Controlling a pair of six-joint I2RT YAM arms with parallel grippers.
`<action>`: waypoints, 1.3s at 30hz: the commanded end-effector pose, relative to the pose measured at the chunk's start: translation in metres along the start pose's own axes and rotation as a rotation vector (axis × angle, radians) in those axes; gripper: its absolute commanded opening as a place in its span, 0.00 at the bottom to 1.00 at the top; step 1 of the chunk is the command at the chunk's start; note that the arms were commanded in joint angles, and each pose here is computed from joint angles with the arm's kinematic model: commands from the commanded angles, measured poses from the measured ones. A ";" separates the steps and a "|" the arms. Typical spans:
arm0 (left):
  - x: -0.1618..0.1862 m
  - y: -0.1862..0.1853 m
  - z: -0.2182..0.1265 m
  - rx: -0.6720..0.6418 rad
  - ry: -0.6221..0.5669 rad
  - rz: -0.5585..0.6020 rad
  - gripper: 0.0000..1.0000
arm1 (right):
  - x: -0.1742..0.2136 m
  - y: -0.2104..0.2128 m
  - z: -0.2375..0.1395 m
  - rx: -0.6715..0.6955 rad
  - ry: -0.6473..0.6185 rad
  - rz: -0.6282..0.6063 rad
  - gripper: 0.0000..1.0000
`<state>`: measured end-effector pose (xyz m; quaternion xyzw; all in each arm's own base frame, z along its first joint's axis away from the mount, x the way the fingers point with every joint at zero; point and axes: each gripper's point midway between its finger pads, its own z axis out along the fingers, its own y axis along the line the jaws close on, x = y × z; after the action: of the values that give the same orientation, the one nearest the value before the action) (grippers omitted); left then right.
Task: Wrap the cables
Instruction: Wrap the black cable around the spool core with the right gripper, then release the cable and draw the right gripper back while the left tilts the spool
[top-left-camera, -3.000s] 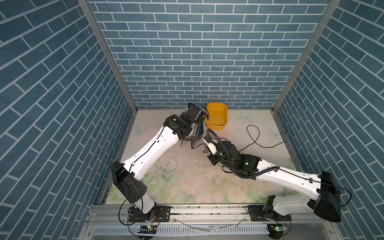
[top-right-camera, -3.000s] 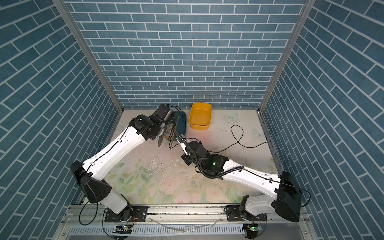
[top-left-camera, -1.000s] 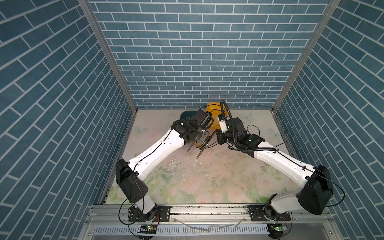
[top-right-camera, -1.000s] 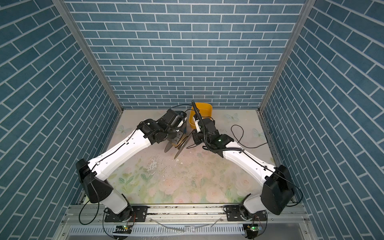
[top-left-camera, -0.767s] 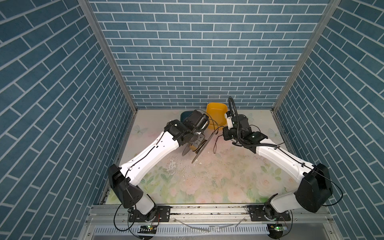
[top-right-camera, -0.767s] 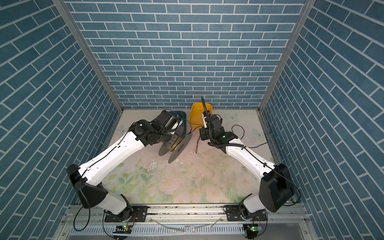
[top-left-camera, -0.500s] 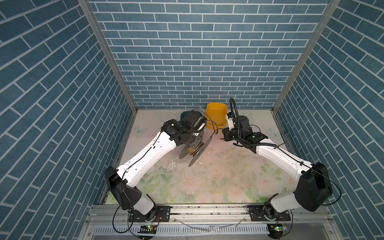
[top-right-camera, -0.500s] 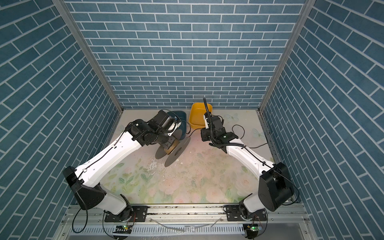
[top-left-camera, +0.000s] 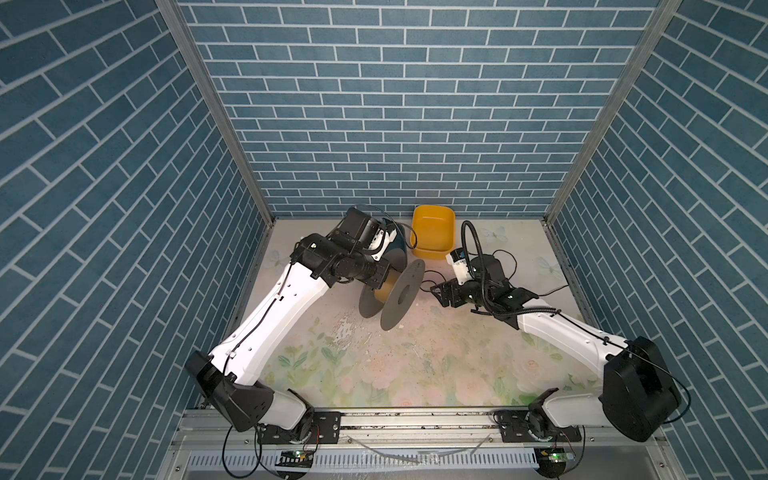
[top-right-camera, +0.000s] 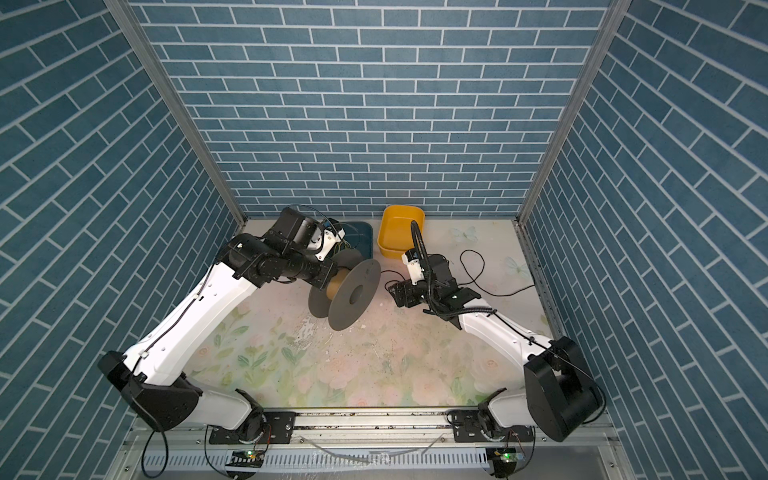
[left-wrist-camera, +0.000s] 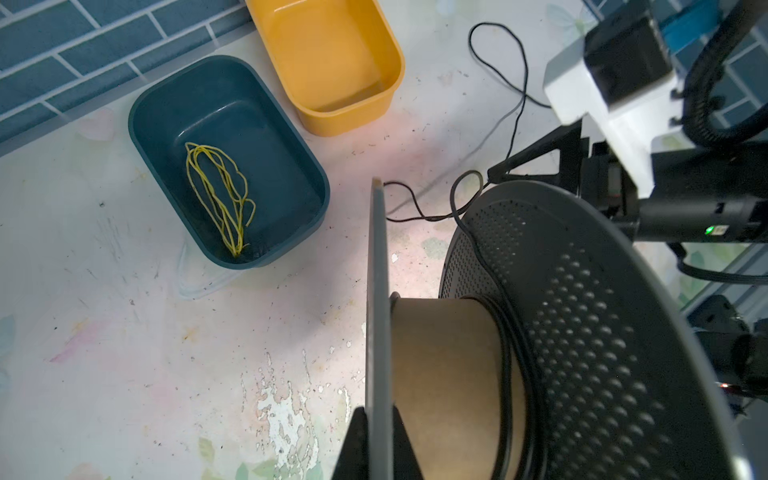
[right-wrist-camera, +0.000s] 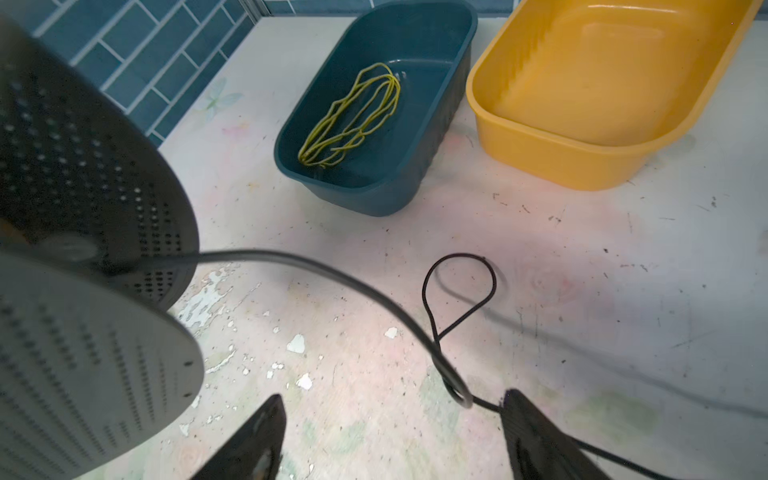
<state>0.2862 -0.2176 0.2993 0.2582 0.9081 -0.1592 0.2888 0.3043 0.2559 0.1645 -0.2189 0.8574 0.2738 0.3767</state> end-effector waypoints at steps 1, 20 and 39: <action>-0.024 -0.014 -0.020 0.105 -0.127 -0.031 0.00 | -0.013 0.013 -0.016 -0.068 -0.117 -0.009 0.83; -0.042 -0.005 -0.060 0.157 -0.291 -0.139 0.00 | 0.009 -0.044 -0.040 0.168 -0.221 0.352 0.59; -0.042 -0.011 -0.061 0.200 -0.320 -0.144 0.00 | -0.032 -0.039 0.022 -0.158 -0.259 0.804 0.66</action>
<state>0.2797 -0.2112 0.3495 0.1910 0.8716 -0.2812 0.3531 0.3398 0.2267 0.1269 0.1235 0.8429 0.4141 0.3205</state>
